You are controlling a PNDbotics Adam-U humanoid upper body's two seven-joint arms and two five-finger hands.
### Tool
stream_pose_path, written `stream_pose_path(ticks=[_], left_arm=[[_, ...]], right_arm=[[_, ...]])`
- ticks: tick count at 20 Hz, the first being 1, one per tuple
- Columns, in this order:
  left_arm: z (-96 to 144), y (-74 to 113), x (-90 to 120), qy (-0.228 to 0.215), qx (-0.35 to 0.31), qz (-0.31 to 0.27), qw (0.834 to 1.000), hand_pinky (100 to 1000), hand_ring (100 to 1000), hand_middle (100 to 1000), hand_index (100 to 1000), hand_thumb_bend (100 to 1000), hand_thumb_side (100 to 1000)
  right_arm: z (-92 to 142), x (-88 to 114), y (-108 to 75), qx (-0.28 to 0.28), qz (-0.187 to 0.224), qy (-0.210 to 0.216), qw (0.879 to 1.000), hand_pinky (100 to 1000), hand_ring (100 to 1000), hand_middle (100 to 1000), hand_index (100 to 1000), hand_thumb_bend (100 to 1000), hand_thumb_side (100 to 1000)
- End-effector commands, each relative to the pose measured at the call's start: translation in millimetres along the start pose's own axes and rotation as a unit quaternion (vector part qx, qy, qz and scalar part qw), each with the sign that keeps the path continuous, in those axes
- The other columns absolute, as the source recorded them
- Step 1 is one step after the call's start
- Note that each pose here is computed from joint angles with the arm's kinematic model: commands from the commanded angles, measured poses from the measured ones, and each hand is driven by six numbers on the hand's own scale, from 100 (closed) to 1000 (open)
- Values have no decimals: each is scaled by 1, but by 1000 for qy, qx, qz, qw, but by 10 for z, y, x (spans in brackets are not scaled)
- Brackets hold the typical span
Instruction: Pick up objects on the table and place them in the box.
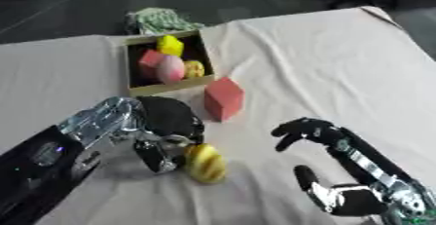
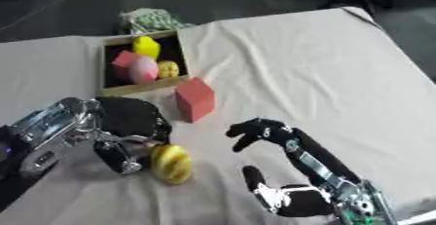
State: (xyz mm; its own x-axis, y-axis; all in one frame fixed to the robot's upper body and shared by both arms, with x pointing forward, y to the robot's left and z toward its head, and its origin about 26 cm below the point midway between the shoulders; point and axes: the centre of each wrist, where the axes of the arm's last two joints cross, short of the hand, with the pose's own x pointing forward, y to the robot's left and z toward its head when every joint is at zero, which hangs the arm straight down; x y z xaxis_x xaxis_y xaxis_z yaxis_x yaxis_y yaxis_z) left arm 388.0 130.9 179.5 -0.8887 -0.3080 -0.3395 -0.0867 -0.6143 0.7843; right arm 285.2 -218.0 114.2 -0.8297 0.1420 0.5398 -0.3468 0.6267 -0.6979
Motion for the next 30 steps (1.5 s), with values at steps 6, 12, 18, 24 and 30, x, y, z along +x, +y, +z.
stream_pose_path(ticks=[6, 12, 18, 24, 30], left_arm=[[393, 206, -249, 55, 63, 15, 996, 783, 650, 574, 578, 100, 279], [652, 224, -650, 133, 165, 117, 970, 774, 634, 547, 565, 100, 244], [870, 52, -1069, 216, 250, 241, 913, 773, 634, 550, 577, 100, 250], [1017, -224, -1368, 290, 319, 362, 826, 774, 650, 573, 611, 100, 253], [846, -296, -1454, 350, 323, 400, 783, 778, 665, 591, 639, 100, 251]], right_arm=[[9, 13, -44, -6, 8, 3, 1000, 696, 677, 780, 908, 100, 436], [23, 6, -37, -11, 9, 7, 1000, 696, 676, 780, 908, 100, 435], [11, 5, -26, -11, 7, 5, 1000, 696, 676, 780, 908, 100, 435], [-32, 9, -13, -6, 3, -3, 1000, 696, 676, 780, 908, 100, 436], [-51, 9, -6, -2, -2, -8, 1000, 696, 675, 780, 908, 100, 437]])
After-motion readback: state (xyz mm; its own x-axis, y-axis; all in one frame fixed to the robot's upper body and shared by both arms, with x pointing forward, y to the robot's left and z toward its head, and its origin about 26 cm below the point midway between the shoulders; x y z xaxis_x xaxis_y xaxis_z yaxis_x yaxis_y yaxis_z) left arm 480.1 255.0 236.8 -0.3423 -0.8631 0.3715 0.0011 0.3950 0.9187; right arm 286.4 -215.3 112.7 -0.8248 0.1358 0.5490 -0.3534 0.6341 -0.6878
